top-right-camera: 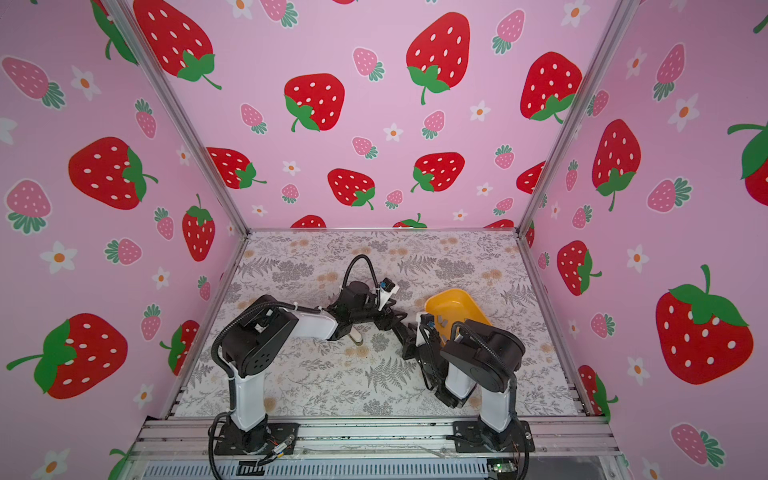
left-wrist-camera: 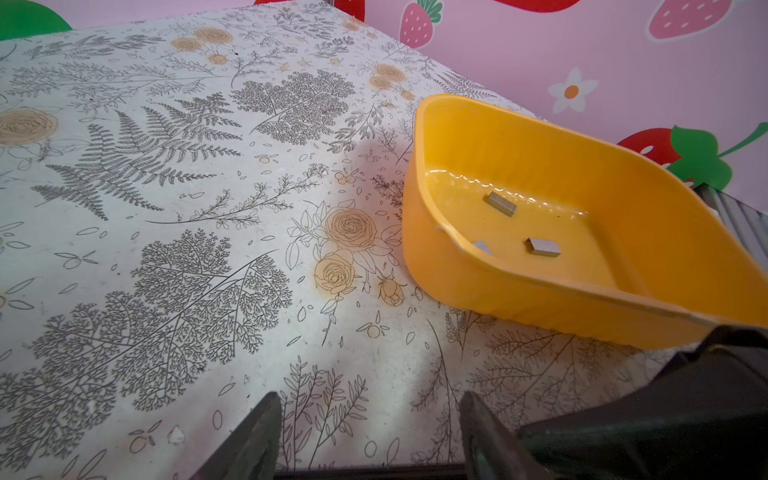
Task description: Load the staples into the stapler
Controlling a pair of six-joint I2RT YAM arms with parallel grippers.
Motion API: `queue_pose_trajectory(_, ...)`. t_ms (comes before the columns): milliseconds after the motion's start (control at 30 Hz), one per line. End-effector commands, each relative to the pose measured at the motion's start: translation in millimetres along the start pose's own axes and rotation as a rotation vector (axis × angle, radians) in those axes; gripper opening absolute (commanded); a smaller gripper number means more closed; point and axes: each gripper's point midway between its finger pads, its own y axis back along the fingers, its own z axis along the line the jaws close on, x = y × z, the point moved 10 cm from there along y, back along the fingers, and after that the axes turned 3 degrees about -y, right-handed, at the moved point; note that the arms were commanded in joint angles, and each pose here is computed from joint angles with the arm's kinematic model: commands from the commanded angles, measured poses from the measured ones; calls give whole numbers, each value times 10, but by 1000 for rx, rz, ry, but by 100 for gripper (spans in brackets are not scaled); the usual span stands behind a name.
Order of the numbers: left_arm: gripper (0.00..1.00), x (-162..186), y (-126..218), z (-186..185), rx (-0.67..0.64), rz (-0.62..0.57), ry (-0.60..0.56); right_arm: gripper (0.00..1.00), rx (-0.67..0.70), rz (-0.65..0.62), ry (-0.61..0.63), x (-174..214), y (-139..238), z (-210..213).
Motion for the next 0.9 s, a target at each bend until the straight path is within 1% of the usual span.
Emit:
queue_pose_trajectory(0, 69, -62, -74, 21, -6, -12, -17, 27, 67, 266, 94, 475, 189, -257)
queue_pose_trajectory(100, 69, -215, -36, 37, -33, -33, -14, 32, 76, 242, 93, 309, 121, -149)
queue_pose_trajectory(167, 69, -373, 28, 43, -56, -54, -15, 38, 103, 214, 99, 120, 70, -50)
queue_pose_trajectory(233, 69, -576, 136, 50, -94, -84, -21, 51, 157, 163, 100, -144, 57, 42)
queue_pose_trajectory(267, 69, -661, 198, 57, -117, -95, -21, 59, 183, 149, 99, -251, 61, 78)
queue_pose_trajectory(333, 70, -861, 358, 51, -170, -127, -17, 69, 239, 105, 82, -519, 101, 161)
queue_pose_trajectory(433, 70, -1087, 630, 17, -250, -168, 5, 78, 235, 57, 30, -779, 249, 229)
queue_pose_trajectory(500, 70, -1196, 836, -27, -304, -201, 30, 84, 222, 31, -24, -912, 362, 255)
queue_pose_trajectory(567, 70, -1270, 1070, -61, -385, -240, 60, 90, 216, 8, -62, -1088, 475, 299)
queue_pose_trajectory(600, 70, -1281, 1202, -83, -434, -258, 78, 95, 227, -12, -80, -1213, 533, 328)
queue_pose_trajectory(633, 70, -1286, 1333, -101, -486, -276, 90, 99, 256, -39, -124, -1317, 592, 334)
queue_pose_trajectory(667, 71, -1301, 1459, -116, -532, -299, 103, 99, 268, -71, -143, -1400, 626, 347)
queue_pose_trajectory(700, 72, -1282, 1572, -137, -571, -305, 111, 99, 275, -127, -190, -1491, 698, 340)
queue_pose_trajectory(733, 74, -1267, 1668, -160, -599, -295, 86, 99, 293, -183, -226, -1542, 743, 316)
queue_pose_trajectory(767, 74, -1232, 1727, -169, -631, -273, 59, 99, 309, -242, -234, -1583, 777, 290)
queue_pose_trajectory(800, 73, -1176, 1789, -173, -673, -239, 47, 99, 332, -320, -214, -1649, 821, 259)
queue_pose_trajectory(833, 70, -1114, 1871, -165, -741, -193, 29, 99, 364, -406, -151, -1734, 869, 230)
queue_pose_trajectory(867, 70, -1075, 1974, -155, -822, -175, 44, 99, 397, -469, -68, -1809, 905, 206)
